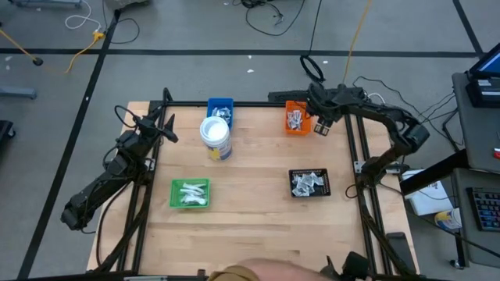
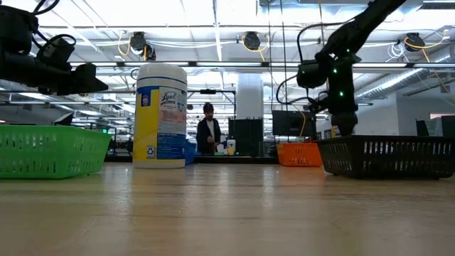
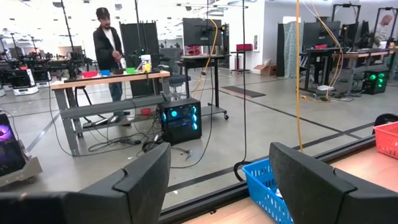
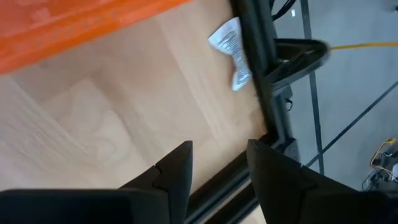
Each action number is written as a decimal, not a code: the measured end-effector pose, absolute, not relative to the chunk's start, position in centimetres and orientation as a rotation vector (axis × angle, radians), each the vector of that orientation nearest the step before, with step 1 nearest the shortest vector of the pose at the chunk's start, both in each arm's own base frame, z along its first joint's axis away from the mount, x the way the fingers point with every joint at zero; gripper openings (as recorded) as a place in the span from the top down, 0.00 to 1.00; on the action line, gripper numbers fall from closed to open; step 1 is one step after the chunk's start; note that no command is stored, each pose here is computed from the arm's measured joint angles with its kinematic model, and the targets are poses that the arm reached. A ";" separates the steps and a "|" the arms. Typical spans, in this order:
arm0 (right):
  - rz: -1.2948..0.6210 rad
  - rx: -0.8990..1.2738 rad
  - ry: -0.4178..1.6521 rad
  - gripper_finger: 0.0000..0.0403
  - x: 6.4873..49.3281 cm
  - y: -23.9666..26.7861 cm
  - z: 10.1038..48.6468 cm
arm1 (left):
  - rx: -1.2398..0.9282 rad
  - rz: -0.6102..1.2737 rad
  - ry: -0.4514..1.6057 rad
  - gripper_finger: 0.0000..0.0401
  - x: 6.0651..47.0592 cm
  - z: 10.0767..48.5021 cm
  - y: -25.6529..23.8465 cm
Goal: Pick & Place First Aid Supplies
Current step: Put the orange ointment pack into the orange bin
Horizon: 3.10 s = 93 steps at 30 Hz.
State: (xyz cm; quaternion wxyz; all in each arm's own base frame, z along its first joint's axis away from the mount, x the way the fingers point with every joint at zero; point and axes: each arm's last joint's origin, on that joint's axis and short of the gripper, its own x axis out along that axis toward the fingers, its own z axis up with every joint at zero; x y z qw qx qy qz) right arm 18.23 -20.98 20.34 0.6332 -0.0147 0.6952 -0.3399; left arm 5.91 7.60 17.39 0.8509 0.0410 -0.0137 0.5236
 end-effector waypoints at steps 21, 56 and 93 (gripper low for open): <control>-0.791 -0.078 1.603 0.69 17.6 -25.9 14.0 | 0.087 1.102 -0.029 0.32 5.9 17.4 7.6; -0.667 -0.055 1.633 1.00 19.6 -25.7 16.9 | 0.086 1.102 -0.029 0.32 5.9 17.4 7.6; -0.720 0.195 1.566 0.66 15.5 -28.1 16.7 | 0.086 1.102 -0.029 0.32 5.9 17.4 7.6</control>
